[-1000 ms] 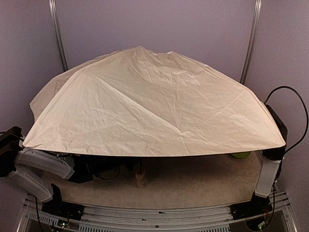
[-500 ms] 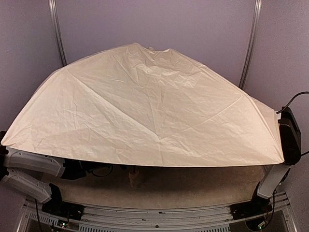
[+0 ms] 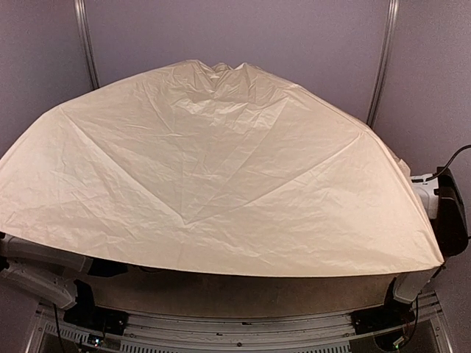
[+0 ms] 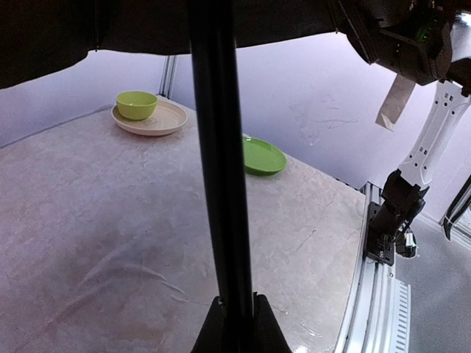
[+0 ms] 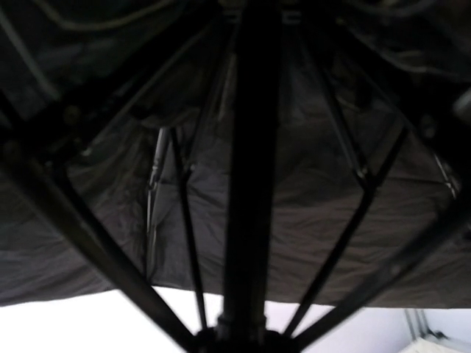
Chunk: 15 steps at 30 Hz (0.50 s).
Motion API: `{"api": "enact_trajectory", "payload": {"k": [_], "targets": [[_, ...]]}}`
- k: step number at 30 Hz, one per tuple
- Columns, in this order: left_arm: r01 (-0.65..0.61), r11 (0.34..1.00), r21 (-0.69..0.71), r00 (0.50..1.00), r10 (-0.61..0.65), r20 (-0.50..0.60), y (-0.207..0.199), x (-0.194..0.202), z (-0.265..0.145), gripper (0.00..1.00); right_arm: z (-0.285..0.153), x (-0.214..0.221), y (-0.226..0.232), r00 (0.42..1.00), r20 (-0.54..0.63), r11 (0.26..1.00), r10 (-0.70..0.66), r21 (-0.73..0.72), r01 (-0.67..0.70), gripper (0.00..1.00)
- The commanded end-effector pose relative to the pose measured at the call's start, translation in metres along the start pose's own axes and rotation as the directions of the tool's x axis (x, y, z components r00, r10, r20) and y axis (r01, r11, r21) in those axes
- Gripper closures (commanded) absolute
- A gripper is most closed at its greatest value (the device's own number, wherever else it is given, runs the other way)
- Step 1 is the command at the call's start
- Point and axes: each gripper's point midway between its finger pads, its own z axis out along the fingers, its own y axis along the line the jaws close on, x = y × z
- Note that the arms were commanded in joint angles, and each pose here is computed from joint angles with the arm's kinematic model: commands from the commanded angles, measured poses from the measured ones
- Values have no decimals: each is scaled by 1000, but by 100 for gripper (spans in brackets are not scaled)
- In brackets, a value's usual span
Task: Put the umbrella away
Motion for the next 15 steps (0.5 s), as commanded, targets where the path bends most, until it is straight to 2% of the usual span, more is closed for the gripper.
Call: {"api": "enact_trajectory", "payload": {"k": [1, 6, 9, 15], "targets": [[-164, 984, 74, 816, 93, 570, -55, -168, -57, 100, -27, 147, -23, 903, -430, 999, 13, 43, 6, 100], [-209, 974, 90, 780, 110, 616, -71, -187, -61, 100, -35, 171, -27, 878, -477, 997, 43, 80, -6, 100], [-223, 973, 66, 772, 135, 621, -71, -189, -61, 100, -45, 172, -30, 881, -470, 995, 51, 102, -3, 100], [-252, 968, 13, 733, 182, 655, -68, -195, -79, 100, -57, 192, -39, 839, -540, 988, 62, 152, 25, 100]]}}
